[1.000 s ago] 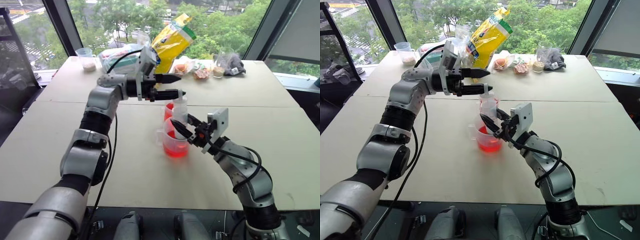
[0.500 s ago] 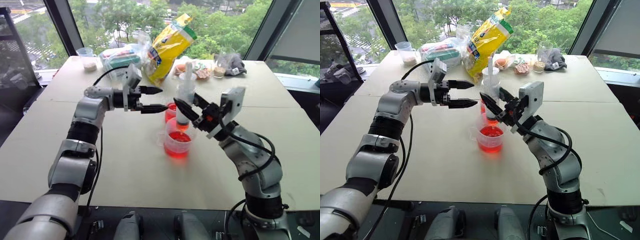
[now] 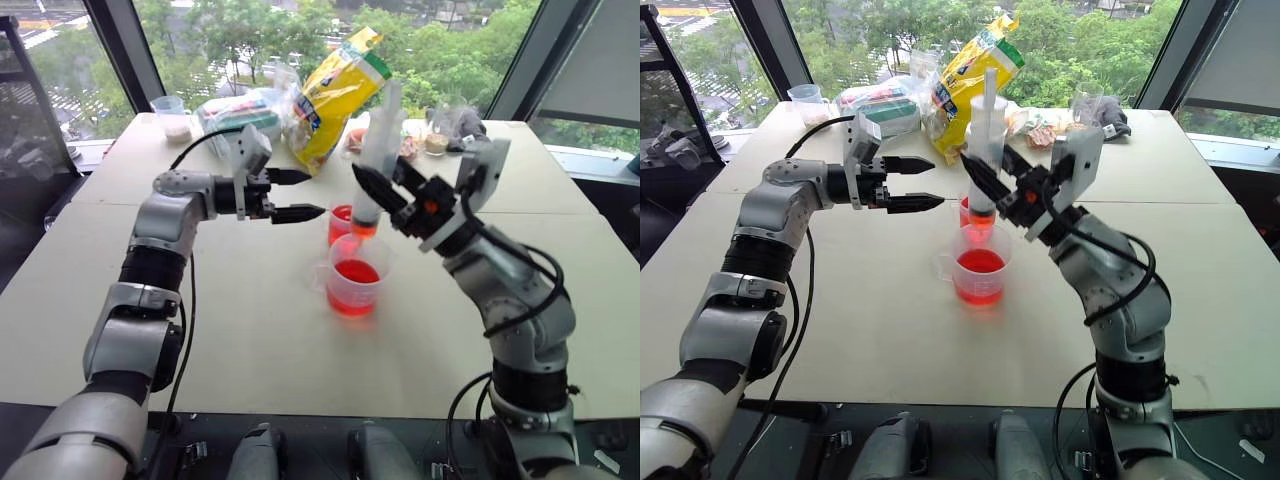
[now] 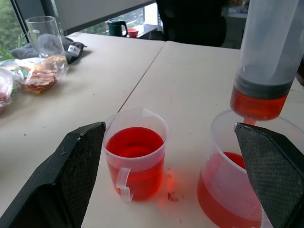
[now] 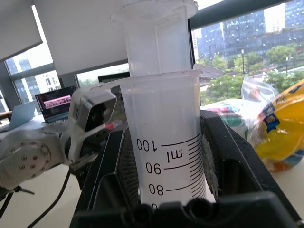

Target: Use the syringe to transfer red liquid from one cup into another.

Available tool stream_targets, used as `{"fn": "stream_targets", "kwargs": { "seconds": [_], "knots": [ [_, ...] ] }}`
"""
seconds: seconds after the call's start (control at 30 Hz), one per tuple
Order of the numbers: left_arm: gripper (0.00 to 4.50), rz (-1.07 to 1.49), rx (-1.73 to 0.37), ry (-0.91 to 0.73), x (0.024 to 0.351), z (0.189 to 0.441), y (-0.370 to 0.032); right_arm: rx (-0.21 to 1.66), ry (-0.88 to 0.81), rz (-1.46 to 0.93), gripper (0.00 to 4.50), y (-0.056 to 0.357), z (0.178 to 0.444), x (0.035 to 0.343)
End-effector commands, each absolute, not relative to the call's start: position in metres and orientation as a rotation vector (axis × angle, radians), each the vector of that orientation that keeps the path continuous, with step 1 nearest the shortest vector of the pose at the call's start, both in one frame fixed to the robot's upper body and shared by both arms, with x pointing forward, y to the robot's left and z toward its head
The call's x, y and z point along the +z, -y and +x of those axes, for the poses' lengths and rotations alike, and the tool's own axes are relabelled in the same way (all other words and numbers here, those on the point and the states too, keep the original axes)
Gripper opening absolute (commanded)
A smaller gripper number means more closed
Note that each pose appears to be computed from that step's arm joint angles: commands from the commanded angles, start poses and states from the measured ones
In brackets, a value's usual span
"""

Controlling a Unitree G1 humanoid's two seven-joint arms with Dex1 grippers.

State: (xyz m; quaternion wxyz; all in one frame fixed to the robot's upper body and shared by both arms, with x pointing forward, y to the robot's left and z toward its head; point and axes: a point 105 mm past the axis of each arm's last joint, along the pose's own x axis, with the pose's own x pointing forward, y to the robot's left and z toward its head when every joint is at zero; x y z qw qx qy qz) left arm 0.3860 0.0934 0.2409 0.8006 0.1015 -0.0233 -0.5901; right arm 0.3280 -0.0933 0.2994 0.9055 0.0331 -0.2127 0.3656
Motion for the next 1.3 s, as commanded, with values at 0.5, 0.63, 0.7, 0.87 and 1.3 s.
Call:
{"fn": "stream_targets", "kwargs": {
  "seconds": [0.5,0.63,0.7,0.87,1.3],
  "knots": [
    [4.45,0.193,-1.207,0.279,0.311,0.390,-0.088,0.601,0.456,0.061,1.42,0.109,0.426,0.287],
    [4.45,0.195,-1.249,0.321,0.327,0.394,-0.071,0.607,0.459,0.056,1.42,0.107,0.428,0.287],
    [4.45,0.202,-1.264,0.342,0.334,0.397,-0.058,0.609,0.459,0.055,1.42,0.106,0.429,0.287],
    [4.45,0.207,-1.290,0.380,0.346,0.399,-0.034,0.614,0.460,0.049,1.42,0.103,0.428,0.286],
    [4.45,0.191,-1.282,0.412,0.359,0.402,-0.014,0.642,0.458,0.039,1.42,0.094,0.421,0.282]
  ]
}}
